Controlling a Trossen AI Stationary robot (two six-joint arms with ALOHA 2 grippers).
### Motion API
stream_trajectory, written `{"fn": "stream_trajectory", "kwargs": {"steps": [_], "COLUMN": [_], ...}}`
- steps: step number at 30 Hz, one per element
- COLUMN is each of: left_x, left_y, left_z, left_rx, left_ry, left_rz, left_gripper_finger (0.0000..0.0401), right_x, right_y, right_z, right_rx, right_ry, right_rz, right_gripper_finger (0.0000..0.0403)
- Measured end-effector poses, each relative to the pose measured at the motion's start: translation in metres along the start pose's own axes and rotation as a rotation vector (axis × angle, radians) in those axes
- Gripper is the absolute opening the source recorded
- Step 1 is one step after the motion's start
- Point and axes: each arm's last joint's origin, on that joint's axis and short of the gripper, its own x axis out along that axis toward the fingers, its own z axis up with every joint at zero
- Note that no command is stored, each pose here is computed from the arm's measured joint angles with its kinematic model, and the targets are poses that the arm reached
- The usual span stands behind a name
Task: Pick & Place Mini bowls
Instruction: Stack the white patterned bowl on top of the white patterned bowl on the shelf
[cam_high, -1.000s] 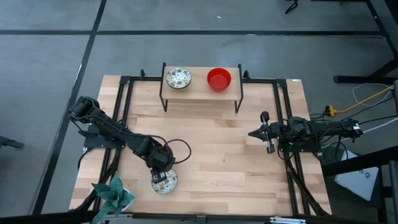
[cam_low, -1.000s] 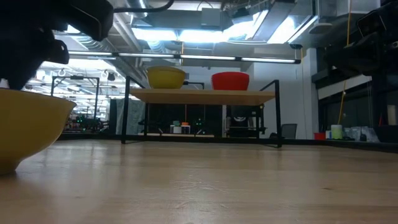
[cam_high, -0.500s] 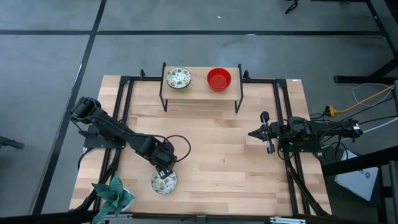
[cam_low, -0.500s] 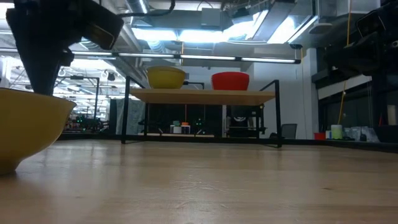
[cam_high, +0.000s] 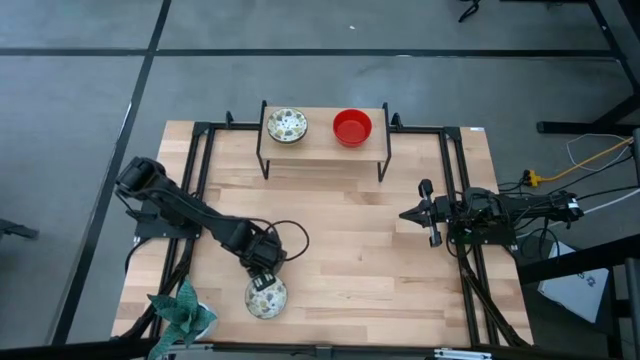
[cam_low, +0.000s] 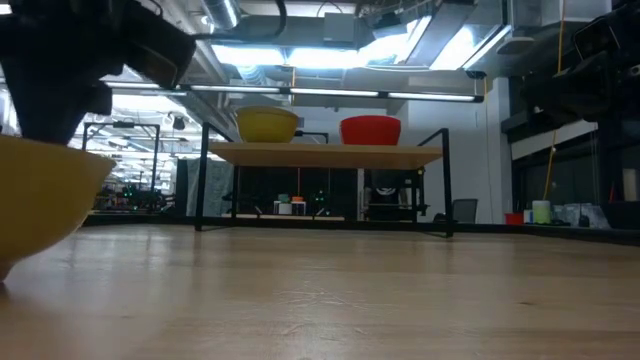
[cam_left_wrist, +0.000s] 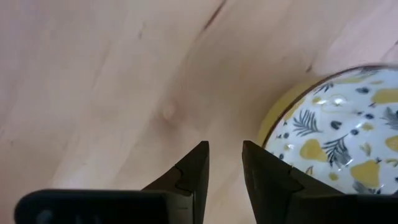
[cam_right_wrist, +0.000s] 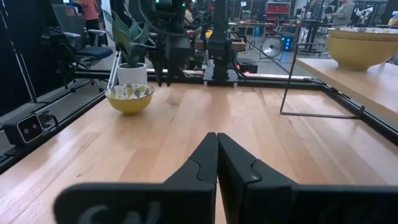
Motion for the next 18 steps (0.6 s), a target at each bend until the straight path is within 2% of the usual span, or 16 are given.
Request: {"fn": "stream_trajectory", "kwargs": {"steps": [12,18], "left_x": [-0.020,-0.022], "left_y": [0.002,-0.001], "left_z": [-0.006,-0.011], "left_rx": [0.011,-0.005], "left_ry": [-0.002,-0.001], "left_rz": [-0.083,-0.098], "left_gripper_finger": [0.0086,0.0086], "right_x": [0.000,0.000], "right_y": [0.000,0.000], "right_z": [0.000,0.000], "right_rx": [0.018,0.018], "right_ry": [0.000,0.000], "right_rz": [-0.007,-0.007], "right_gripper_finger": [0.0006,0.0006]}}
